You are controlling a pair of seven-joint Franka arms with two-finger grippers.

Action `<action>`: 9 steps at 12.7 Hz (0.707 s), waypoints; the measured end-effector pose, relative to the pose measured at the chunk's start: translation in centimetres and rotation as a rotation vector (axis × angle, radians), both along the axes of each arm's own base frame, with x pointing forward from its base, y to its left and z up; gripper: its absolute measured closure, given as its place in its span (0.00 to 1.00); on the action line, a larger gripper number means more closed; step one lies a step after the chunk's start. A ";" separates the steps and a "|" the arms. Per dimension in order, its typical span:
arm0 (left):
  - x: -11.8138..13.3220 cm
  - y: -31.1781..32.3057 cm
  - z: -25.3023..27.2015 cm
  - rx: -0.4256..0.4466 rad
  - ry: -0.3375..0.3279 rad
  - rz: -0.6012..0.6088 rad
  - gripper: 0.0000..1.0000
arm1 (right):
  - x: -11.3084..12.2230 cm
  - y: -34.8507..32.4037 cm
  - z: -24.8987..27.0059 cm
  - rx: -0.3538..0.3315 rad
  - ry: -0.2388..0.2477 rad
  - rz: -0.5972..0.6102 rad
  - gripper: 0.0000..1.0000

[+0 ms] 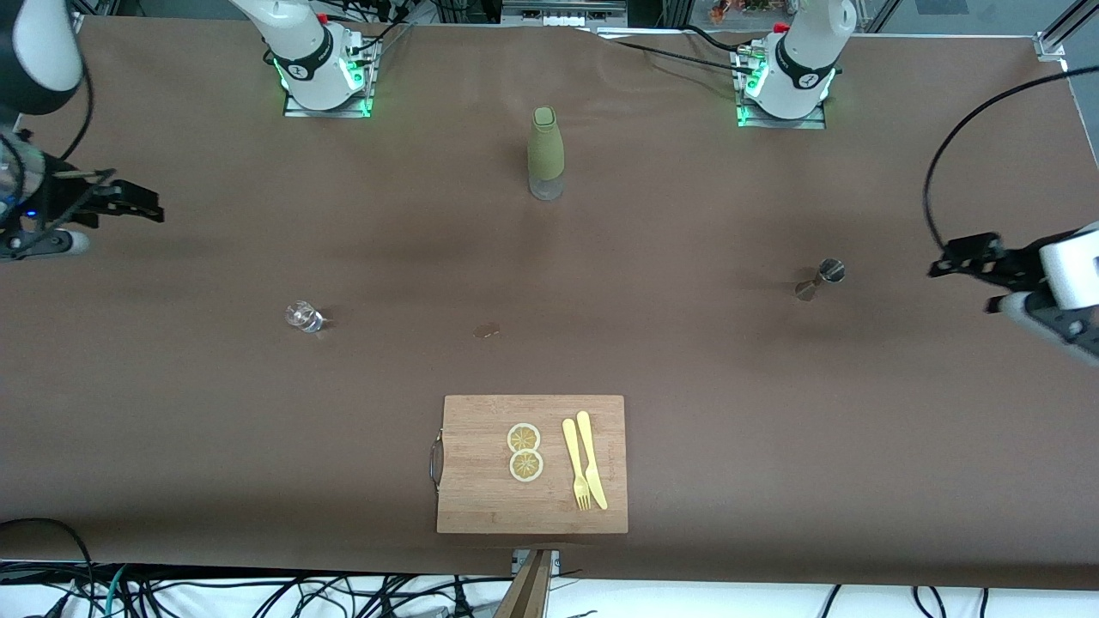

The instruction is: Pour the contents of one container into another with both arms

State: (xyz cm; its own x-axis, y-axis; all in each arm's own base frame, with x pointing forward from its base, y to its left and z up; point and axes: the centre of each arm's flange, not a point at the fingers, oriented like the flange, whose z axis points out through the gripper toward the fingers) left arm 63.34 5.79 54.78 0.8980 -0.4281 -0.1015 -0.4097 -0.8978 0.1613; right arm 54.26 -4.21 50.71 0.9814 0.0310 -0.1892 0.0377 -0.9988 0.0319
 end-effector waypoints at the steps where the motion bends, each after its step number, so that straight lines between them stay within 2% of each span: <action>1: -0.7 0.1 1.9 0.029 -0.020 0.066 0.00 | -0.1 1.8 1.2 -0.016 0.007 -0.036 0.00; 3: -2.0 -1.4 4.6 0.049 -0.026 0.208 0.00 | -0.2 2.8 5.2 -0.027 -0.010 -0.077 0.00; 6: -3.0 -5.7 5.6 0.071 0.020 0.368 0.00 | -0.5 -0.3 11.2 0.060 -0.092 -0.157 0.00; 7: -3.3 -6.8 5.9 0.079 0.032 0.409 0.00 | -0.5 -1.3 12.3 0.076 -0.121 -0.176 0.00; 9: -3.8 -7.3 6.6 0.083 0.029 0.435 0.00 | -0.1 -1.7 10.9 0.078 -0.121 -0.185 0.00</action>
State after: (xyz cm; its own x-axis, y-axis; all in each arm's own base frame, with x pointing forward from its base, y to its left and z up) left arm 59.53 -1.55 61.41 0.9890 0.0001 -0.1476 0.0131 -0.9961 0.0876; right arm 54.14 -5.91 61.61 0.9872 -0.1414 -0.0741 -0.1454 -0.9880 -0.0528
